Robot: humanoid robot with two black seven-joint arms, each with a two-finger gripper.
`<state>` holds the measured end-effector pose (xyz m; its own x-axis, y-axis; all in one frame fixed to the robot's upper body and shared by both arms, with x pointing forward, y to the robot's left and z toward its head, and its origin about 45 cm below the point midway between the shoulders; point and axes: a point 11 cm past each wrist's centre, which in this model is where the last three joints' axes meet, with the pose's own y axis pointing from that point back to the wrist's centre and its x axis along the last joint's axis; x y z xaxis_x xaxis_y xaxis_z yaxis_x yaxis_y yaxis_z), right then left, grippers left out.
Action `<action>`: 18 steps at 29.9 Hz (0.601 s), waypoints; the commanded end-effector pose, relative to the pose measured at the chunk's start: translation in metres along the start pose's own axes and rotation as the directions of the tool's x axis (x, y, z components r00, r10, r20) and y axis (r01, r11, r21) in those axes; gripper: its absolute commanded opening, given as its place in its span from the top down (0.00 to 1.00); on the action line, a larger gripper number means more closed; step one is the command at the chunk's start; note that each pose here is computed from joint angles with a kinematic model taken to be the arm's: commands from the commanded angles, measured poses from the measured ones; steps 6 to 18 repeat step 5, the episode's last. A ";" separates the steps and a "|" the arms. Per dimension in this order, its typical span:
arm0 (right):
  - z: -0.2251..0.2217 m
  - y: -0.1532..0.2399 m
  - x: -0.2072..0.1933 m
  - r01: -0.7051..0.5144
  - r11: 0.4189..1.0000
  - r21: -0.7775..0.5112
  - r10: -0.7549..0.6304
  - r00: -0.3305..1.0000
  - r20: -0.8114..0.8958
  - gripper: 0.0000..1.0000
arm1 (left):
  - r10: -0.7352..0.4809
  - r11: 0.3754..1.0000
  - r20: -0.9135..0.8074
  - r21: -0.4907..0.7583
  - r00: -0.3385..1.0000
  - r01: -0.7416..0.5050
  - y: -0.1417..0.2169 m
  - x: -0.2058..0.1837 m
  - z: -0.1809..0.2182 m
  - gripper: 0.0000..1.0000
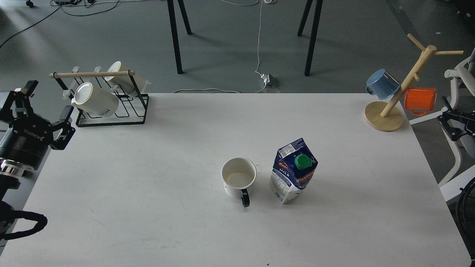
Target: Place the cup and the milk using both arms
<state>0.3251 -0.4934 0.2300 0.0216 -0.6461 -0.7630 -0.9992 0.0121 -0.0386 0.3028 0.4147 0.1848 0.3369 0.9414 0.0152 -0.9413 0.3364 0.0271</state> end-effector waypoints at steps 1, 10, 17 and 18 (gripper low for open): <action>0.001 -0.005 -0.003 0.011 1.000 0.015 -0.012 1.000 0.014 0.02 | -0.002 1.000 -0.003 -0.003 1.000 0.002 -0.001 -0.001 0.000 0.01; 0.014 -0.006 -0.003 0.012 1.000 0.001 -0.012 0.999 0.034 0.02 | -0.001 1.000 -0.005 -0.010 1.000 0.001 -0.002 -0.002 0.001 0.01; 0.014 -0.006 -0.003 0.012 1.000 0.001 -0.012 0.999 0.034 0.02 | -0.001 1.000 -0.005 -0.010 1.000 0.001 -0.002 -0.002 0.001 0.01; 0.014 -0.006 -0.003 0.012 1.000 0.001 -0.012 0.999 0.034 0.02 | -0.001 1.000 -0.005 -0.010 1.000 0.001 -0.002 -0.002 0.001 0.01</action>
